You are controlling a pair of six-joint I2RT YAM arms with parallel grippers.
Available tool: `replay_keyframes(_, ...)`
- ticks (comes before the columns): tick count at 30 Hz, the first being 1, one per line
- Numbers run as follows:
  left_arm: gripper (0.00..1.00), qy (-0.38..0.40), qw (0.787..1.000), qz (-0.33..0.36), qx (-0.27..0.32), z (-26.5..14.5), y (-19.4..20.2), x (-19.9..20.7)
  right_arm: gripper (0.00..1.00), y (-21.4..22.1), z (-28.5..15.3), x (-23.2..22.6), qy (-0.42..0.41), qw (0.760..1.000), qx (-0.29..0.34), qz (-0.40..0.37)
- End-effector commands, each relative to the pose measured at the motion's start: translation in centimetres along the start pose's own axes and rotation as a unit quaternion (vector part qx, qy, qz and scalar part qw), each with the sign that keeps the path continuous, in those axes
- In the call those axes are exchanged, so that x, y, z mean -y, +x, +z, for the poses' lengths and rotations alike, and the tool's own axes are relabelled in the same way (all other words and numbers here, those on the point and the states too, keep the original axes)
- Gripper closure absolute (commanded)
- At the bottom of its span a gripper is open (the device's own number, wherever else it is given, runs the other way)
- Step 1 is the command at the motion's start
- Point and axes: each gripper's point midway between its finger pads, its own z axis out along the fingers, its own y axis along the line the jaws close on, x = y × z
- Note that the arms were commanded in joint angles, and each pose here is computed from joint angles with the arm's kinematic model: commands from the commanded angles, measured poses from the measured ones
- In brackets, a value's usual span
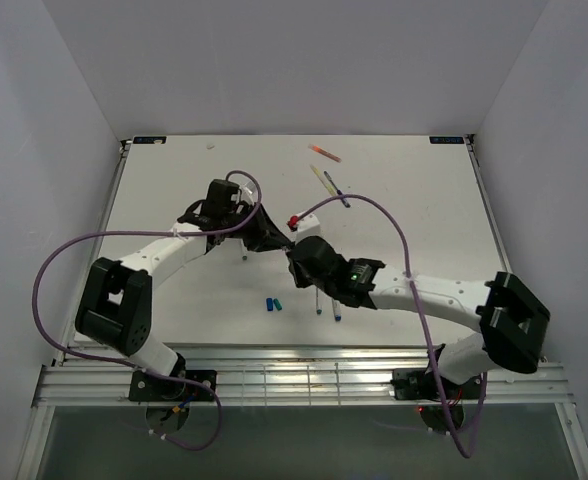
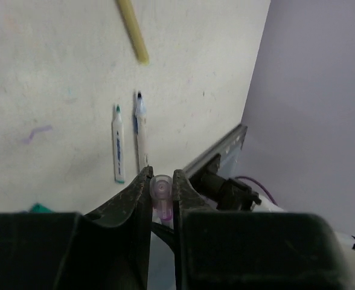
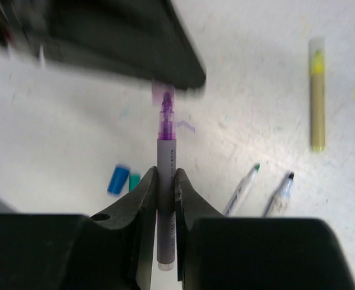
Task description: Open the pen caps
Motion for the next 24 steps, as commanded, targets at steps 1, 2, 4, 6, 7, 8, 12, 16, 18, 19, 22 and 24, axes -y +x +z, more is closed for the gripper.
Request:
replay_keyframes(1, 1.0, 0.059, 0.981, 0.108, 0.151, -4.8, -6.3, 4.4, 0.92, 3.8, -3.4, 0.2, -0.127, 0.989, -0.068, 0.024)
replay_keyframes(2, 1.0, 0.067, 0.975, 0.132, 0.167, -5.8, -6.0, 5.1, 0.92, 3.4, -3.3, 0.4, -0.158, 0.985, -0.051, 0.057)
replay_keyframes(4, 1.0, 0.044, 0.972, 0.139, 0.184, -6.2, -5.8, 3.6, 0.92, 2.3, -5.5, -2.0, -0.271, 0.958, -0.04, 0.085)
replay_keyframes(6, 1.0, 0.042, 0.967, 0.153, 0.198, -7.0, -5.4, 3.6, 0.92, 1.9, -6.7, -2.7, -0.326, 0.939, -0.034, 0.107)
replay_keyframes(7, 1.0, 0.037, 0.968, 0.148, 0.199, -6.9, -5.1, 2.8, 0.92, 1.6, -7.0, -2.8, -0.335, 0.935, -0.028, 0.115)
replay_keyframes(8, 1.0, 0.034, 0.969, 0.145, 0.198, -7.0, -4.9, 2.5, 0.92, 1.3, -7.1, -2.5, -0.334, 0.934, -0.023, 0.122)
replay_keyframes(12, 1.0, -0.025, 0.98, 0.106, 0.166, -6.6, -3.2, -0.7, 0.92, 2.4, -5.5, 2.2, -0.199, 0.97, -0.035, 0.134)
replay_keyframes(16, 1.0, -0.064, 0.985, 0.087, 0.136, -6.3, -0.6, -4.3, 0.92, 3.8, -4.8, 7.1, -0.069, 0.988, -0.048, 0.13)
replay_keyframes(18, 1.0, -0.071, 0.986, 0.086, 0.124, -6.0, 1.0, -6.2, 0.92, 4.8, -4.5, 8.4, -0.036, 0.989, -0.056, 0.128)
replay_keyframes(19, 1.0, -0.069, 0.986, 0.089, 0.125, -6.1, 1.4, -6.4, 0.92, 5.7, -4.4, 8.8, -0.026, 0.989, -0.068, 0.128)
replay_keyframes(22, 1.0, -0.077, 0.987, 0.086, 0.109, -5.8, 2.9, -8.0, 0.92, 7.0, -3.9, 9.6, -0.007, 0.987, -0.085, 0.133)
replay_keyframes(24, 1.0, -0.078, 0.988, 0.084, 0.1, -5.6, 3.7, -8.6, 0.92, 8.0, -3.7, 10.2, 0.007, 0.986, -0.094, 0.137)
